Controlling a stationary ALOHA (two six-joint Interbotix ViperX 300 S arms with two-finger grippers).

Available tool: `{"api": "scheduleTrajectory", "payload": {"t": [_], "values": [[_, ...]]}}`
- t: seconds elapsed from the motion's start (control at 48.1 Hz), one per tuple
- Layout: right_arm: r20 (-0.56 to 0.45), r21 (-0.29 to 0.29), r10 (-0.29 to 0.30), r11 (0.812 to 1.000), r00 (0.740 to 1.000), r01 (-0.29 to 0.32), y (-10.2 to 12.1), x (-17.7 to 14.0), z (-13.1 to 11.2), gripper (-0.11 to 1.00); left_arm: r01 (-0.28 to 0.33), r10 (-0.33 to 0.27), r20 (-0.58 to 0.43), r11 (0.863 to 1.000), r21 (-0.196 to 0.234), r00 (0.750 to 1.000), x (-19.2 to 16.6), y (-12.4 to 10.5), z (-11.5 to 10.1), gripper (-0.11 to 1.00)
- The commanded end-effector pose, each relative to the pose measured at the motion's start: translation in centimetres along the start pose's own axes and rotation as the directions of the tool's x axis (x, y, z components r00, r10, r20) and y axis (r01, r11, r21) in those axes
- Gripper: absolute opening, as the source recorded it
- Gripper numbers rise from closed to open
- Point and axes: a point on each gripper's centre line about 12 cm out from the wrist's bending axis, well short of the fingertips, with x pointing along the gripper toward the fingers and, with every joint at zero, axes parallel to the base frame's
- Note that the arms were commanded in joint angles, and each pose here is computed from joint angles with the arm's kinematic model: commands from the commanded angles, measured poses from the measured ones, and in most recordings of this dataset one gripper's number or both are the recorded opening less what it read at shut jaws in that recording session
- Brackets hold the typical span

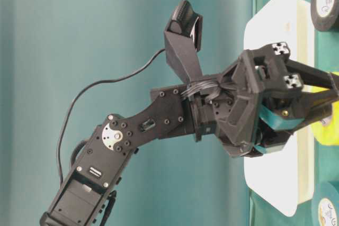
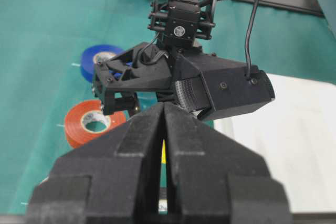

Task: Place the tape from the fixed location into the white case.
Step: 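Insert one left finger into the yellow roll's core and close, then lift the yellow tape roll upward with the left gripper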

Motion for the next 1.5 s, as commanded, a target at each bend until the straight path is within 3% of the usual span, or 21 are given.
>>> {"api": "scheduleTrajectory", "payload": {"t": [0.0,0.603,1.475], "values": [[0.012,0.002,0.0,1.0,1.0,0.0,0.0,0.1,0.4,0.0,0.018,-0.018,0.039,1.0,0.009,0.999,-1.3,-0.6,0.8,0.23],[0.009,0.002,0.0,1.0,1.0,0.0,0.0,0.1,0.4,0.0,0.024,-0.024,0.044,1.0,0.01,0.999,-2.5,-1.1,1.2,0.23],[0.006,0.003,0.0,1.0,1.0,0.0,0.0,0.1,0.3,0.0,0.029,-0.031,0.067,0.999,0.03,0.997,-15.3,-1.9,2.0,0.23]]}}
